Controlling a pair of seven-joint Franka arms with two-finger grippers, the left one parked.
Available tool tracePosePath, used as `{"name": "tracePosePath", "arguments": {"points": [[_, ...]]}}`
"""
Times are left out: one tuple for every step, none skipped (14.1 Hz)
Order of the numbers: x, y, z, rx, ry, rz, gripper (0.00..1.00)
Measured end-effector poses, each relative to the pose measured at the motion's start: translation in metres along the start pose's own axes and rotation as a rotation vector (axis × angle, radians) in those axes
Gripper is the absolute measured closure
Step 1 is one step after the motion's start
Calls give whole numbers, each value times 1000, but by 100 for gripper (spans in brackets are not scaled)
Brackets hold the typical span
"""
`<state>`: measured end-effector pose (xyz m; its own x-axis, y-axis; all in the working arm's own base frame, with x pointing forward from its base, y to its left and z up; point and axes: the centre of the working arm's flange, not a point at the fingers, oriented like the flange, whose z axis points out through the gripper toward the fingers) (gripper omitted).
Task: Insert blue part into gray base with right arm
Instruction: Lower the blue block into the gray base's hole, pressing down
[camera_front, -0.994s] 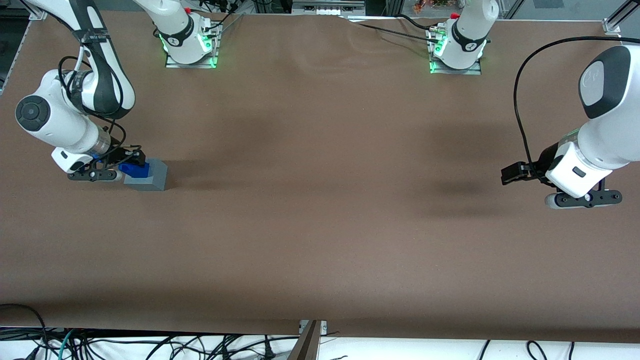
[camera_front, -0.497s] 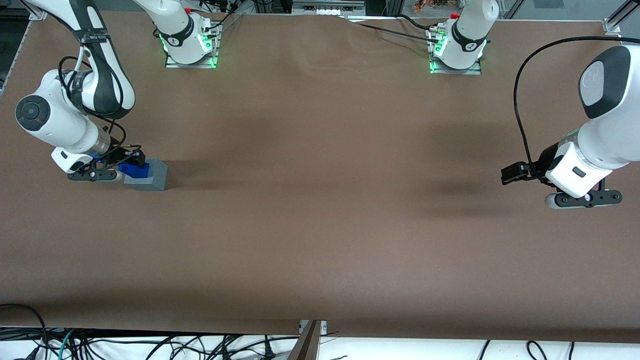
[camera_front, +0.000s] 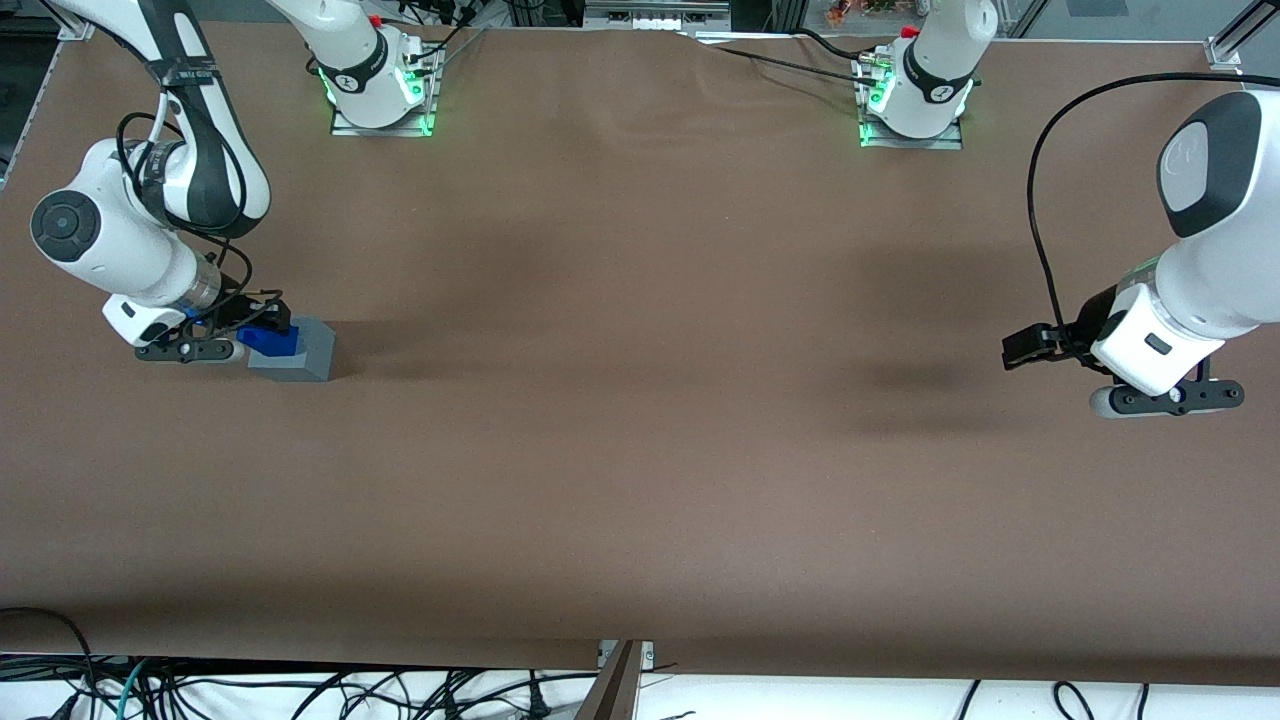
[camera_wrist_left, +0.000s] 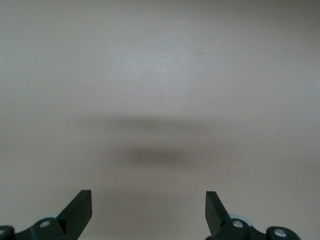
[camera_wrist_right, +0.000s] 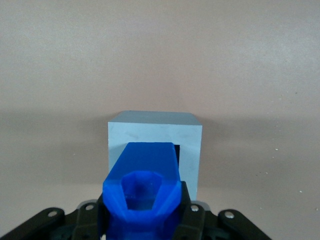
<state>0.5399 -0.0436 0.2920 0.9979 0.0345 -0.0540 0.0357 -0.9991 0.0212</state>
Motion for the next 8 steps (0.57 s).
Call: {"name": "tracePosePath", "arguments": {"points": [[0,0,0,0,0,0,49],[0,0,0,0,0,0,49],[0,0,0,0,0,0,49],[0,0,0,0,0,0,49],[0,1,0,0,0,1,49],[0,2,0,0,-1,4,49],[-1,4,0,-1,-3,7,49],[-2,5,2,0,-10,10,49]]}}
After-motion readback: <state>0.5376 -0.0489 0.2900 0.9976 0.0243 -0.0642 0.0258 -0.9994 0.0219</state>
